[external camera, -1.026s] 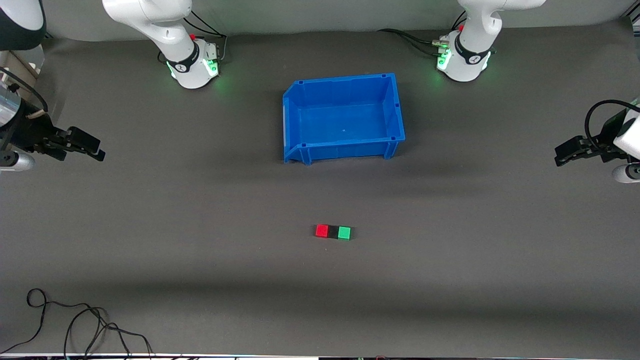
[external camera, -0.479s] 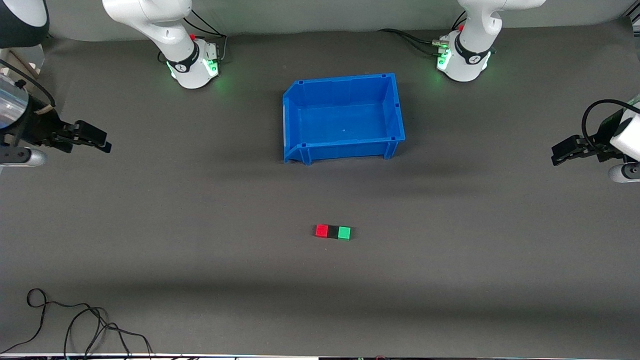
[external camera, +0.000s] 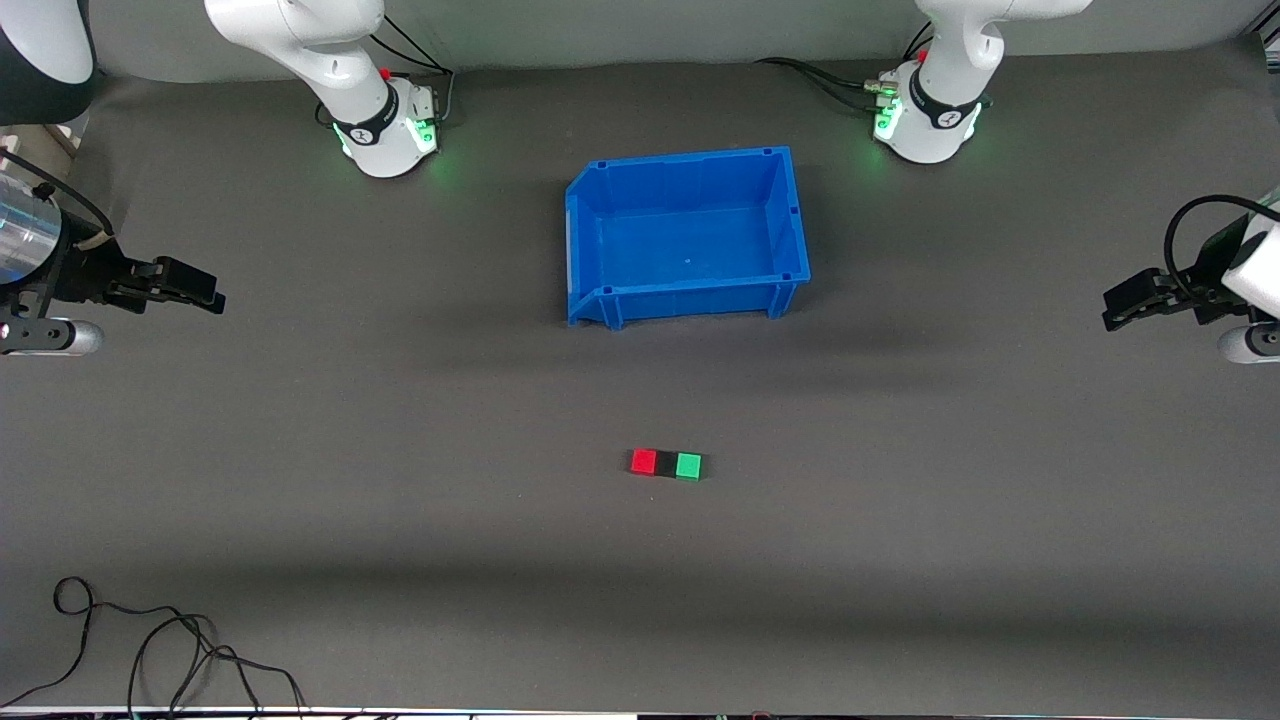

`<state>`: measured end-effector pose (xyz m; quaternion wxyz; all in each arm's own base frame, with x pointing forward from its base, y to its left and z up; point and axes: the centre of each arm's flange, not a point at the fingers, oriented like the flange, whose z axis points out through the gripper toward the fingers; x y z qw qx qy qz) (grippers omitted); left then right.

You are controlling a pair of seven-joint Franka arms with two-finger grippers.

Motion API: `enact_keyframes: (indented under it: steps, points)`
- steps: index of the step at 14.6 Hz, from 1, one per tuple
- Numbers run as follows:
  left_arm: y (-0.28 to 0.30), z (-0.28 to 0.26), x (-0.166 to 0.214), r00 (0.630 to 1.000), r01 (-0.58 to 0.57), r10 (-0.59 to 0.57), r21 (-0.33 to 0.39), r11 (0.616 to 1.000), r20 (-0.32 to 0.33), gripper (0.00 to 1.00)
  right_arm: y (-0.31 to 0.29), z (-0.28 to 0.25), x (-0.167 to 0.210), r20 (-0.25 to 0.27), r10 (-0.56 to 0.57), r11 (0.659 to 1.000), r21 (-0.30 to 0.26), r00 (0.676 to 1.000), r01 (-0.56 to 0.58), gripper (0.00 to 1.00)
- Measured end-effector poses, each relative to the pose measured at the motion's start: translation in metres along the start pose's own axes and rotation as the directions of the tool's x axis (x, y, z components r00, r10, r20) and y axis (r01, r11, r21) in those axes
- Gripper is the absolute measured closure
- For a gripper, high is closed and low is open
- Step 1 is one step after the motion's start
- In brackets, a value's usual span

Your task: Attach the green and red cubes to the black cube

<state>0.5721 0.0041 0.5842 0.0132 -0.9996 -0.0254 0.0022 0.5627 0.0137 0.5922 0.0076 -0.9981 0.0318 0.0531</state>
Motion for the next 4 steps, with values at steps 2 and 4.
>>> enact_keyframes:
  steps: [2, 4]
  points:
    - [0.0008, -0.0033, -0.001, 1.0, -0.001, 0.001, 0.0, 1.0, 0.005, 0.0, 0.0007, -0.0007, 0.0, -0.001, 0.0, 1.0, -0.006, 1.0, 0.0, 0.0]
    - [0.0014, -0.0042, -0.0018, 1.0, -0.002, 0.002, 0.0, 1.0, 0.011, 0.0, 0.0007, -0.0024, 0.0001, -0.005, 0.0, 1.0, -0.007, 1.0, 0.0, 0.0]
